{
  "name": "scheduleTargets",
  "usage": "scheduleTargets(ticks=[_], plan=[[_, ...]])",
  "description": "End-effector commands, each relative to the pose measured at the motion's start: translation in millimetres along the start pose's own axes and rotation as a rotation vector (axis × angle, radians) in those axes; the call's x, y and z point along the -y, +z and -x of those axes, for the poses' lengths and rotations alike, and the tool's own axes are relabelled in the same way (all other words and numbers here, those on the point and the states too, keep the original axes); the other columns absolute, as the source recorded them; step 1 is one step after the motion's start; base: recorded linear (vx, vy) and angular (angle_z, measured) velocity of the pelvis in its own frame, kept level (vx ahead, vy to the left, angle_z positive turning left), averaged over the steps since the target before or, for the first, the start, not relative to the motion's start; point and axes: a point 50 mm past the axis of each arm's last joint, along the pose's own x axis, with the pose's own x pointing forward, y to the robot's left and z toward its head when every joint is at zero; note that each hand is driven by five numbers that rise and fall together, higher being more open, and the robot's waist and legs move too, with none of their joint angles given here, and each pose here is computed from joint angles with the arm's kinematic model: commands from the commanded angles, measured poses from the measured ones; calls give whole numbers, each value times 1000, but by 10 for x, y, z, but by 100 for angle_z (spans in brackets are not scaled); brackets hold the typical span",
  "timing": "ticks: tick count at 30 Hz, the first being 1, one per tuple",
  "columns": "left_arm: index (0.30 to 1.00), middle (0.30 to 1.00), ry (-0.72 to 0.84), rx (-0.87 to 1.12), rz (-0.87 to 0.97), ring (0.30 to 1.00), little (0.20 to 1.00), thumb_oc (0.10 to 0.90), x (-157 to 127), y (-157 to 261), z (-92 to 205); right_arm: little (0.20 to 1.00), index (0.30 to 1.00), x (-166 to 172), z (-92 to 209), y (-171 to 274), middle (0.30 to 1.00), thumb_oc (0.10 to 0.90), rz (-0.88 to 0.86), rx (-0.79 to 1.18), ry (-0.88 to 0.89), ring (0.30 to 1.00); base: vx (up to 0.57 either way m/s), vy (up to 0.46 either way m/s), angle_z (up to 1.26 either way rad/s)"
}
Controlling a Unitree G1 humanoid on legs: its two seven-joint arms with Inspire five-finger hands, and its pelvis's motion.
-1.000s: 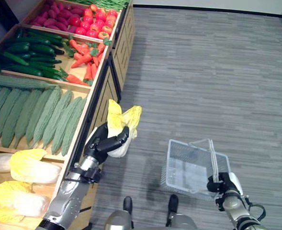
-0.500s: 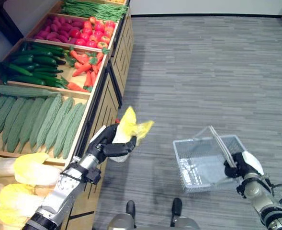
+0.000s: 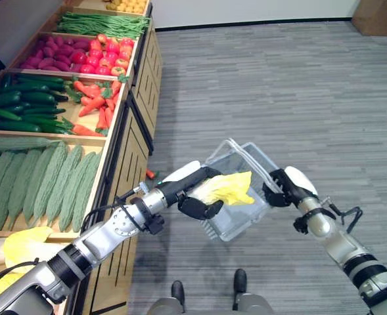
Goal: Get the vegetables into the basket
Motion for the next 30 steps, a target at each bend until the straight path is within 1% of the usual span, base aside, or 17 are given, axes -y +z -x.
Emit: scheduleTargets(ticks=[1,5,6,7,8,9,12,15,16,17,18,19,26,30], plan=[[300,300,47,81,-199,300,300,400,-183,88,-185,300,300,396,-276,798,300,400,-155,334,-169,300,16,14,-3],[300,300,6,-42,-358,300,300,400,-153,-186,-156,300,300,317,-268,1055,300,400,-243,433,-135,300,11,12,-3],[300,300,1,-115,-430,300,300,400,-157,-346,-111,300,300,289,-238,1214,300,400,-303,501,-114,300,0,0,0],[300,300,2,-115,-431,300,300,400,-153,-349,-112,300,300,289,-236,1213,300,400,-303,501,-114,300,-5,15,-4],[300,300,13,-157,-439,300,300,400,-152,-431,-78,300,300,285,-214,1274,300,400,-326,530,-106,300,0,0,0],[300,300,32,-235,-478,300,300,400,-159,-583,-2,300,300,276,-160,1377,300,400,-395,581,-92,300,0,0,0],[300,300,69,-310,-500,300,300,400,-155,-717,82,300,300,258,-93,1458,300,400,-462,627,-68,300,0,0,0],[300,300,118,-353,-526,300,300,400,-175,-785,114,300,300,241,-43,1491,300,400,-489,651,-50,300,0,0,0],[300,300,158,-377,-553,300,300,400,-191,-814,120,300,300,208,-6,1496,300,400,-509,658,-28,300,0,0,0],[596,596,170,-385,-558,596,596,612,-186,-825,122,300,300,198,6,1486,300,400,-522,656,-25,300,-8,-13,-3],[942,942,183,-387,-565,942,942,859,-187,-822,115,300,300,185,18,1475,300,400,-527,653,-19,300,3,-12,-7],[1000,1000,196,-383,-579,1000,1000,900,-189,-812,93,300,300,160,31,1461,300,400,-528,649,-7,300,2,-11,-8],[1000,1000,242,-336,-581,1000,1000,900,-179,-713,-39,300,300,50,63,1391,300,400,-546,615,28,300,1,-9,-5],[1000,1000,251,-276,-568,1000,1000,900,-152,-605,-142,300,300,-46,81,1387,300,400,-547,606,67,300,0,0,0]])
